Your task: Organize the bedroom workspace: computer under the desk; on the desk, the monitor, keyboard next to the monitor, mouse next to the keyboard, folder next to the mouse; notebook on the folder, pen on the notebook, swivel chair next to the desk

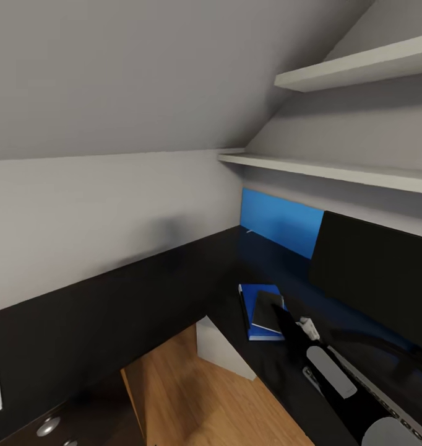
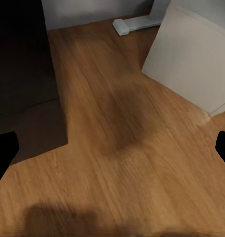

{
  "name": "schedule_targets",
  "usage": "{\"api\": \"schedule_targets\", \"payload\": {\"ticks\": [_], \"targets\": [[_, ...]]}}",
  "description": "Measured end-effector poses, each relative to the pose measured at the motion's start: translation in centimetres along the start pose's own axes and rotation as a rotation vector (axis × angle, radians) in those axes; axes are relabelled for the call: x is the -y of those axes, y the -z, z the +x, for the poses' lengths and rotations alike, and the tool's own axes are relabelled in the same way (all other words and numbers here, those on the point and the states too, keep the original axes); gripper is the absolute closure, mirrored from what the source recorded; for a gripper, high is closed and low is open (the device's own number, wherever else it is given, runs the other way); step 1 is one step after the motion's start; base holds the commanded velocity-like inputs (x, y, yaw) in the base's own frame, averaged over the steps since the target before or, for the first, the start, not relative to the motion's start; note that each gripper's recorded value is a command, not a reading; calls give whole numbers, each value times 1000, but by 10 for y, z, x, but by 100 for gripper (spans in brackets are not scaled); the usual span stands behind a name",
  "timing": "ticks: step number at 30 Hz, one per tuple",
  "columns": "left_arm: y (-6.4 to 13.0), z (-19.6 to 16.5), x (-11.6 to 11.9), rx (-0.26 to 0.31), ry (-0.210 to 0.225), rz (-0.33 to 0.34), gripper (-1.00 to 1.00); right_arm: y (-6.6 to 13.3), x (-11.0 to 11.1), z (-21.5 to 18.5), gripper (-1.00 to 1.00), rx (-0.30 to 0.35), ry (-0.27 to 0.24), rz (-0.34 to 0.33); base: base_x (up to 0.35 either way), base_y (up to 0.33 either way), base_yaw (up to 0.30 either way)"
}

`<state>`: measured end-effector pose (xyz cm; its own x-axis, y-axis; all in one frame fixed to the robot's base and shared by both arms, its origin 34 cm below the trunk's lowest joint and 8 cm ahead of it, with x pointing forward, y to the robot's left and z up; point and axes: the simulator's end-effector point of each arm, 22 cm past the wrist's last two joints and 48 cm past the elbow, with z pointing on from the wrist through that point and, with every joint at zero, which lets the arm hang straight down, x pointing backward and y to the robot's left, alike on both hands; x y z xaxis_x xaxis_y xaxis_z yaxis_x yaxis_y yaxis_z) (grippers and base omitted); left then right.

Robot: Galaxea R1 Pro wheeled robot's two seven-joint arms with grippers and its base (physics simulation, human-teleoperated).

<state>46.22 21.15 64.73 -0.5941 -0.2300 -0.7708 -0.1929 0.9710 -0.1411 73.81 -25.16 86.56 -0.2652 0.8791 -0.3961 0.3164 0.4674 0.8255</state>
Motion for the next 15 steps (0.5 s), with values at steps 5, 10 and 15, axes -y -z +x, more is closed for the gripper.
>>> {"api": "schedule_targets", "payload": {"ticks": [5, 10, 15], "targets": [[4, 2, -9, -19, -1, -24, -100, 11, -23, -3, -100, 49, 97, 120, 0, 0, 0], [8, 3, -15, -50, 5, -43, -100, 25, -43, 19, -100, 59, 221, 221, 0, 0, 0], [13, 11, -18, -113, -12, -48, -100, 36, -73, 71, -100, -8, 398, 281, 0, 0, 0]]}}
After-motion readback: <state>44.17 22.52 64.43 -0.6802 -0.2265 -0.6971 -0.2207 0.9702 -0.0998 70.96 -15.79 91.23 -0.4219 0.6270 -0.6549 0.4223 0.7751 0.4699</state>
